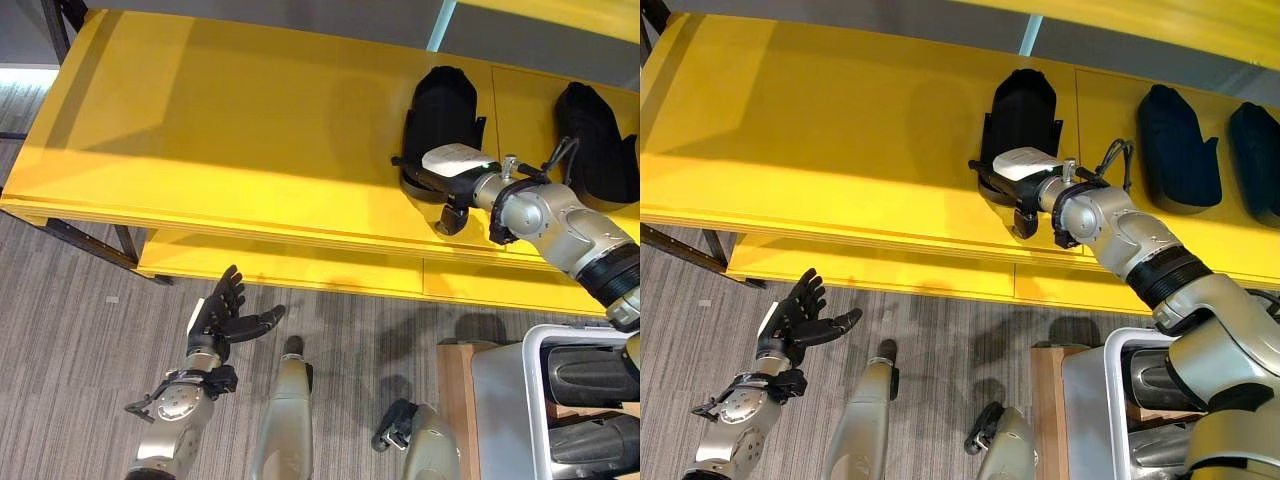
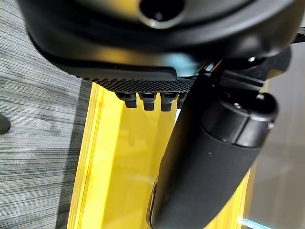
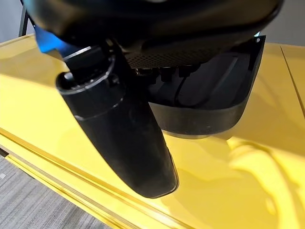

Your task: Move parts from the plastic box to the shelf.

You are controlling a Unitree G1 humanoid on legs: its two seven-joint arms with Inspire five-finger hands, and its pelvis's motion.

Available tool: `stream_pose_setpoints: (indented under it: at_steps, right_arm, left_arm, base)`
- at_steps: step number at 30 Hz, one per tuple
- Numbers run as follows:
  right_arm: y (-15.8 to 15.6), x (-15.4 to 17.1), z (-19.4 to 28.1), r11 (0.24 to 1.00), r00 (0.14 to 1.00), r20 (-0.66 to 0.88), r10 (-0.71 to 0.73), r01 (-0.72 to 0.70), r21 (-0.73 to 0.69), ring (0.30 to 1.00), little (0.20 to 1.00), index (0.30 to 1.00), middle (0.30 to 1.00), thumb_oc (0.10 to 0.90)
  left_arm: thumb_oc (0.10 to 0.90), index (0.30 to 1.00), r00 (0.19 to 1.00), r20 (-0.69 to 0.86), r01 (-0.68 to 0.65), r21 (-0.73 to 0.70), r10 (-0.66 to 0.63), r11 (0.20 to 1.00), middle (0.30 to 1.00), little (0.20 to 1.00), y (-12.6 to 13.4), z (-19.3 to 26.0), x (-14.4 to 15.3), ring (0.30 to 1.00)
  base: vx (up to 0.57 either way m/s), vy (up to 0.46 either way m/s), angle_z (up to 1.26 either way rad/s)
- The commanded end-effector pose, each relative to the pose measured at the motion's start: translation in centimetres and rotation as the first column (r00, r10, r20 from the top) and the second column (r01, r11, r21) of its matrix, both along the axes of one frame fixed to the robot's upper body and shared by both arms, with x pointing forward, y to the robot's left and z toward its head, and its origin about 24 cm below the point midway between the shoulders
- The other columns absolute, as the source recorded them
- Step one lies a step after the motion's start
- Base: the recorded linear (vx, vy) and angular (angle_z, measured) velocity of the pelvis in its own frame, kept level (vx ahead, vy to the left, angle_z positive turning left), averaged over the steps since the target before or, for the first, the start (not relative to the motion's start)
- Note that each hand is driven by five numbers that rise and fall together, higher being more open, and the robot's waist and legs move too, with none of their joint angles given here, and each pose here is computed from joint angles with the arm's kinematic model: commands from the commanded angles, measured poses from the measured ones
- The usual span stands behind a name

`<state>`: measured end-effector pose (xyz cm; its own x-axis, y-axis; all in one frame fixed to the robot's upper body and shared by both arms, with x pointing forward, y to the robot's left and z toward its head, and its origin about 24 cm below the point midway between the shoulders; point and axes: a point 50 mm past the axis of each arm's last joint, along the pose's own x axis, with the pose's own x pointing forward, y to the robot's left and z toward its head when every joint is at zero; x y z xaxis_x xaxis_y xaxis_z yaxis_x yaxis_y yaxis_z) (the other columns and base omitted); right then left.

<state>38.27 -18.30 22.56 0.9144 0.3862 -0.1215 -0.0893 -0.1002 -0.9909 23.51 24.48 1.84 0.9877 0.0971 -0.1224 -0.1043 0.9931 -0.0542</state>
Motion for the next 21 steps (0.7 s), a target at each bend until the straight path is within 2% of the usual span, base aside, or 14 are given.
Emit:
stream_pose_setpoints:
  at_steps: [1,9,15,21]
  right_arm:
    - [-0.2,-0.4,2.3,0.999,0.997,0.078,0.025,-0.027,0.033,1.000,1.000,1.000,1.000,0.900]
    - [-2.2,-0.3,2.5,0.999,0.995,0.095,-0.044,0.042,0.024,1.000,1.000,1.000,1.000,0.900]
    - [-5.3,-0.6,3.0,0.988,0.979,0.131,-0.154,0.151,0.036,1.000,1.000,1.000,1.000,0.900]
    - [-6.3,-0.8,3.4,0.982,0.971,0.148,-0.187,0.183,0.043,1.000,1.000,1.000,1.000,0.900]
  left_arm:
    - [0.900,1.000,0.977,0.213,-0.007,0.073,-0.009,0.997,1.000,1.000,0.7,4.1,1.2,1.000]
    - [0.900,1.000,0.978,0.209,-0.005,0.077,-0.011,0.997,1.000,1.000,0.8,4.0,1.1,1.000]
    - [0.900,1.000,0.978,0.208,-0.015,0.077,-0.001,0.997,1.000,1.000,1.0,4.0,0.9,1.000]
    - [0.900,1.000,0.980,0.201,-0.024,0.079,0.008,0.997,1.000,1.000,1.3,3.9,0.8,1.000]
  base:
    - [0.00,0.000,0.00]
    - [0.00,0.000,0.00]
    - [0.00,0.000,0.00]
    - [0.00,0.000,0.00]
